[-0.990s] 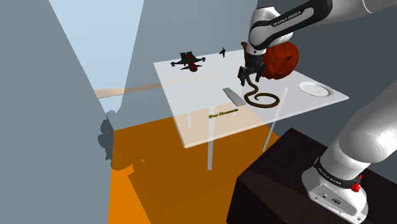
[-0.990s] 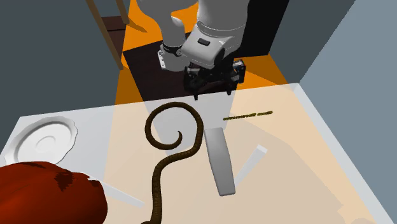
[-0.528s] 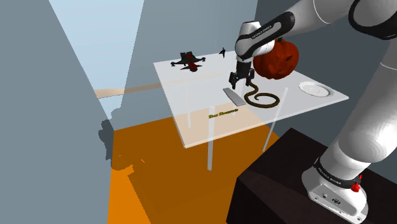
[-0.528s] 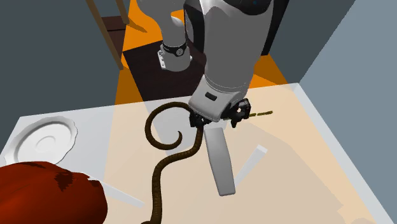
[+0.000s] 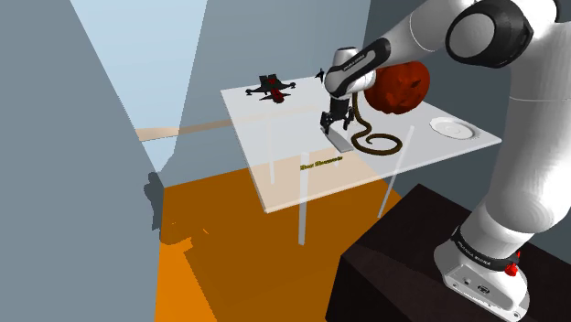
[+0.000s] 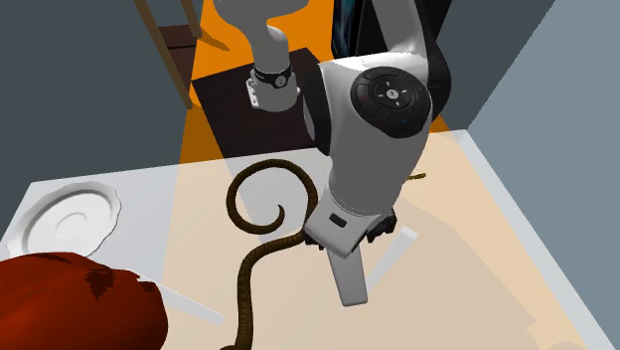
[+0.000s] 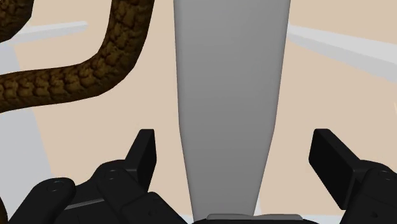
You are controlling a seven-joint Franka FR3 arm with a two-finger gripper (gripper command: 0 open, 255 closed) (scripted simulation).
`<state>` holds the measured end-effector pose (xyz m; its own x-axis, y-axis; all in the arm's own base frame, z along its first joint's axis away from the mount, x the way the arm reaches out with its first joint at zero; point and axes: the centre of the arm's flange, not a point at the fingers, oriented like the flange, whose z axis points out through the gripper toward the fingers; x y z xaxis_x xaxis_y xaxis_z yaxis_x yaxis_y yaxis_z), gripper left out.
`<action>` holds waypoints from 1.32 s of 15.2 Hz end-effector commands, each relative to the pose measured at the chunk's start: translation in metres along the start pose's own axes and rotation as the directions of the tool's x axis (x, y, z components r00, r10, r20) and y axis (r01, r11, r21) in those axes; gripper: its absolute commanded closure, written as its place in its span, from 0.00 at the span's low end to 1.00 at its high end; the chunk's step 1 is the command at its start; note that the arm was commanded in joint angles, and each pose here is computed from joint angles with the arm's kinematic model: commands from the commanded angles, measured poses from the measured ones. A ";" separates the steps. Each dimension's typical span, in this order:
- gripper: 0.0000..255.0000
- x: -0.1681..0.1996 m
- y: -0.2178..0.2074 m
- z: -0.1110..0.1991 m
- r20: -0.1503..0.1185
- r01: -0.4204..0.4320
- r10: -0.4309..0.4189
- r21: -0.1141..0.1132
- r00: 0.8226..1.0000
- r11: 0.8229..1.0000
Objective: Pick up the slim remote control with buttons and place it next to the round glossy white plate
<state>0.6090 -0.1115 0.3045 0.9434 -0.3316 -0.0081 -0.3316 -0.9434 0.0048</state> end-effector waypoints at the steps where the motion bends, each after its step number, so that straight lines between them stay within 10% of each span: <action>1: 0.00 0.003 0.001 0.011 0.000 -0.001 0.001 0.000 1.000 1.000; 13: 0.00 0.003 0.001 0.035 0.000 -0.001 0.001 0.000 1.000 1.000; 14: 1.00 0.003 0.001 0.035 0.000 -0.001 0.001 0.000 1.000 1.000; 20: 1.00 0.003 0.000 0.035 0.000 -0.001 0.001 0.000 1.000 1.000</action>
<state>0.6113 -0.1130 0.2693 0.9431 -0.3323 -0.0077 -0.3323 -0.9432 0.0045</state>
